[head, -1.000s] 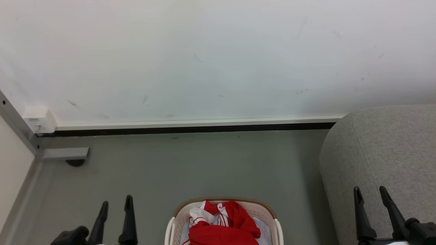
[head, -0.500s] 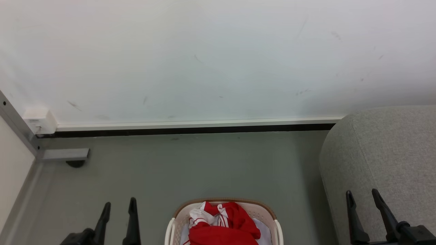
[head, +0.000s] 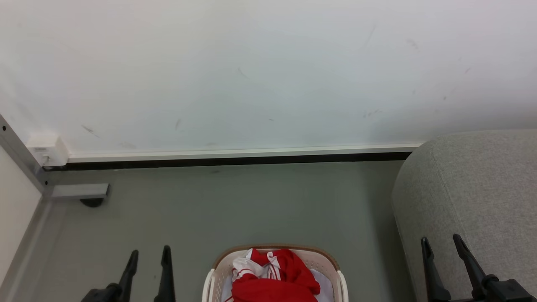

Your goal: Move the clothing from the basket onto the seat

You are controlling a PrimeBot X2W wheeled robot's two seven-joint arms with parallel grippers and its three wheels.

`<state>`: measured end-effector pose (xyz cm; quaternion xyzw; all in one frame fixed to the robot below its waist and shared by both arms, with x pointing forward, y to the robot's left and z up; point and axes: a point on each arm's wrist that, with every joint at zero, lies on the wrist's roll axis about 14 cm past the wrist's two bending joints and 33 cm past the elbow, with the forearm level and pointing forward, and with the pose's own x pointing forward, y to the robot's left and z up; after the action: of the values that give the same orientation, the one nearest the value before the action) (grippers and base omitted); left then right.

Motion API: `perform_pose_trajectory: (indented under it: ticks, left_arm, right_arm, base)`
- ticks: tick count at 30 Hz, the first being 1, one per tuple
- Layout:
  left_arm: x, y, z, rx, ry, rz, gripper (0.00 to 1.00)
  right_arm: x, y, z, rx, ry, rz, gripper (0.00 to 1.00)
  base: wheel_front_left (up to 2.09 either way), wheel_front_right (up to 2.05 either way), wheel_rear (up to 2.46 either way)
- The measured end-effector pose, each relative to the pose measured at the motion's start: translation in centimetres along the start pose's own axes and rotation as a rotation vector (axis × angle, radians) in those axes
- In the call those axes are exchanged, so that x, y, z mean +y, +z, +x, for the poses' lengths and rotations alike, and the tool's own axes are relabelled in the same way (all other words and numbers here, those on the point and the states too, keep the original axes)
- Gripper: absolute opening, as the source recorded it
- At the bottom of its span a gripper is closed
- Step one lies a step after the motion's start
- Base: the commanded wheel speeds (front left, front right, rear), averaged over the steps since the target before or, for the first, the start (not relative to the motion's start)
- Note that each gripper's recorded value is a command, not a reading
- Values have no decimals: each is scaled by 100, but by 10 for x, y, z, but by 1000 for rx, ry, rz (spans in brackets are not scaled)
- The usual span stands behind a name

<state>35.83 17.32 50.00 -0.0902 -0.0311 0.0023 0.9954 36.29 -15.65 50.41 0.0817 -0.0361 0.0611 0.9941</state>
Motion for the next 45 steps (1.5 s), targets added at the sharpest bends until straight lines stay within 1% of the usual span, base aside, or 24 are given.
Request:
perform_pose_trajectory:
  ticks: [13,17,21,28,30,34,36,38,42,45]
  left_arm:
    - [-4,-8,5,25,-19,-1,100]
    - [-17,-17,15,49,-67,15,100]
    - [-43,-31,35,82,-165,24,100]
    - [-98,-83,67,208,-369,80,100]
    - [-115,-109,71,272,-442,119,100]
    - [-137,-158,82,407,-549,192,100]
    - [-141,-184,86,485,-582,227,100]
    - [-142,-213,86,574,-620,288,100]
    - [-136,-265,85,739,-652,396,100]
    - [-130,-299,81,861,-660,451,100]
  right_arm:
    - [-3,-2,1,6,-13,19,100]
    - [-7,-1,7,-1,-23,26,100]
    - [-17,0,19,-8,-47,30,100]
    - [-33,-8,39,4,-82,30,100]
    - [-37,-11,47,5,-89,31,100]
    - [-46,-15,65,3,-99,30,100]
    - [-50,-19,71,6,-107,34,100]
    - [-57,-24,76,14,-118,36,100]
    - [-71,-39,80,50,-149,30,100]
    - [-84,-49,79,72,-184,24,100]
  base:
    - [0,0,0]
    - [0,0,0]
    - [0,0,0]
    - [0,0,0]
    - [0,0,0]
    - [0,0,0]
    - [0,0,0]
    - [0,0,0]
    - [0,0,0]
    - [0,0,0]
